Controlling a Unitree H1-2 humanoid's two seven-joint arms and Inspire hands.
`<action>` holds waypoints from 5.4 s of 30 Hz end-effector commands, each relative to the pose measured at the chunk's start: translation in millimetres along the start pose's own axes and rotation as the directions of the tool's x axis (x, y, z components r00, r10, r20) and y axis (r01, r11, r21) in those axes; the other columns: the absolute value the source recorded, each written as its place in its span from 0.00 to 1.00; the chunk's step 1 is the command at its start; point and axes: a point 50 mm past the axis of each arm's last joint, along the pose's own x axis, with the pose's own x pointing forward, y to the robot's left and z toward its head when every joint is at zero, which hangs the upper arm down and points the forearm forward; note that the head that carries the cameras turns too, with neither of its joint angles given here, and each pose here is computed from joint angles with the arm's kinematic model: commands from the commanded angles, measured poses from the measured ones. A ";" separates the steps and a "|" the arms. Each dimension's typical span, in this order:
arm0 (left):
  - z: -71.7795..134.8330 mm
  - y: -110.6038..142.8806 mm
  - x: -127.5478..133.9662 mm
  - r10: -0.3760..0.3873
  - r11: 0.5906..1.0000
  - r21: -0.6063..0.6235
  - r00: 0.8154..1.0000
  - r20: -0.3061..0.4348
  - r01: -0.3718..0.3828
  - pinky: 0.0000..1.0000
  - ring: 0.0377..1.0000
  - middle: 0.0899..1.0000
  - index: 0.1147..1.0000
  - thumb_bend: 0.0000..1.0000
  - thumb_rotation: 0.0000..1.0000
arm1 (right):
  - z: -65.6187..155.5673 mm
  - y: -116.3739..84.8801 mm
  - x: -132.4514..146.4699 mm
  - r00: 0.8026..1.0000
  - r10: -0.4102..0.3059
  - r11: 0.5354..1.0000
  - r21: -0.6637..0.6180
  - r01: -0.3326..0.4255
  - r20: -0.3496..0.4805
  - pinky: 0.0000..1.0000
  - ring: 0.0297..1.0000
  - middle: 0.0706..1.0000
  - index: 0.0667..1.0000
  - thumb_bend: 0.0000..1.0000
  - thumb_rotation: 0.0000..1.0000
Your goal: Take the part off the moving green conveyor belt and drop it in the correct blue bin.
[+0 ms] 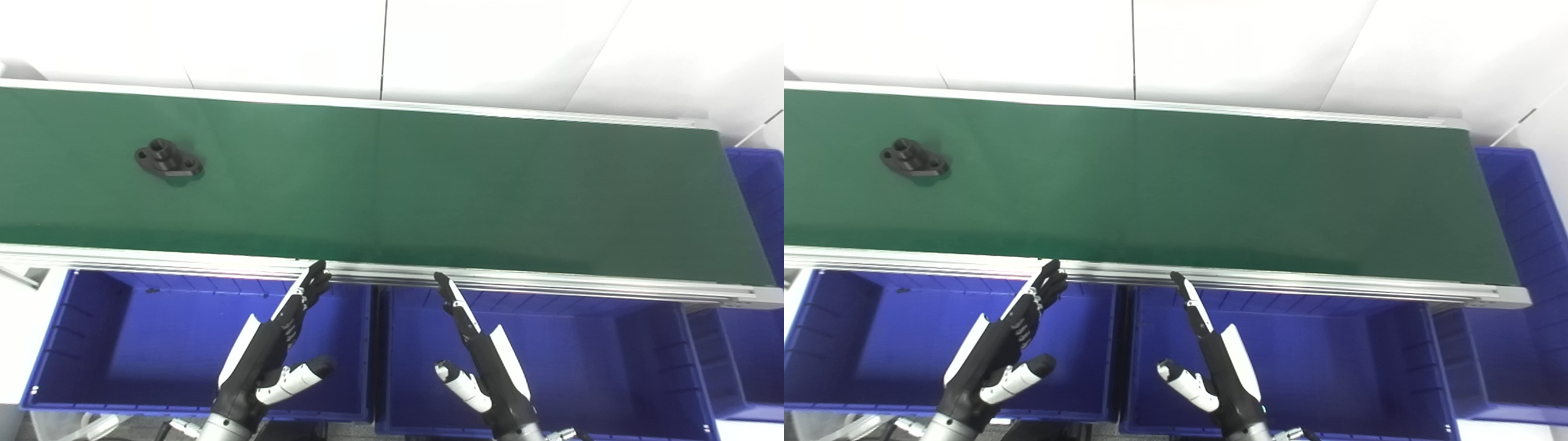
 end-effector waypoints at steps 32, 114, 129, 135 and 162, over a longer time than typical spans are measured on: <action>-15.9 -14.6 12.9 -0.025 0.999 0.032 1.000 0.002 0.025 0.85 0.91 0.90 0.90 0.79 0.62 | -29.5 -13.1 -1.1 0.998 -0.014 1.000 0.022 0.013 0.068 0.90 0.96 0.99 0.99 0.86 1.00; -26.7 -8.0 22.8 -0.045 0.999 0.031 0.999 -0.007 0.045 0.79 0.90 0.90 0.89 0.83 0.66 | 102.1 -120.4 123.2 0.900 -0.149 0.793 -0.494 0.356 0.410 0.68 0.84 0.90 0.99 0.84 0.68; -30.3 -6.6 22.1 -0.044 0.998 0.040 0.999 0.005 0.044 0.80 0.90 0.89 0.89 0.83 0.65 | 134.4 -133.9 199.7 0.944 -0.083 0.670 -0.683 0.290 0.320 0.63 0.80 0.85 0.95 0.83 0.63; -33.8 -8.4 21.4 -0.034 0.999 0.026 0.999 0.020 0.033 0.81 0.90 0.89 0.89 0.81 0.64 | 136.1 -129.5 235.6 0.961 -0.060 0.614 -0.748 0.250 0.271 0.62 0.78 0.84 0.92 0.86 0.64; -31.6 -12.1 22.1 -0.036 0.999 0.024 0.999 0.029 0.035 0.85 0.93 0.91 0.90 0.80 0.63 | 123.9 -85.3 296.0 0.996 -0.029 0.504 -0.860 0.082 0.078 0.54 0.70 0.78 0.88 0.91 0.63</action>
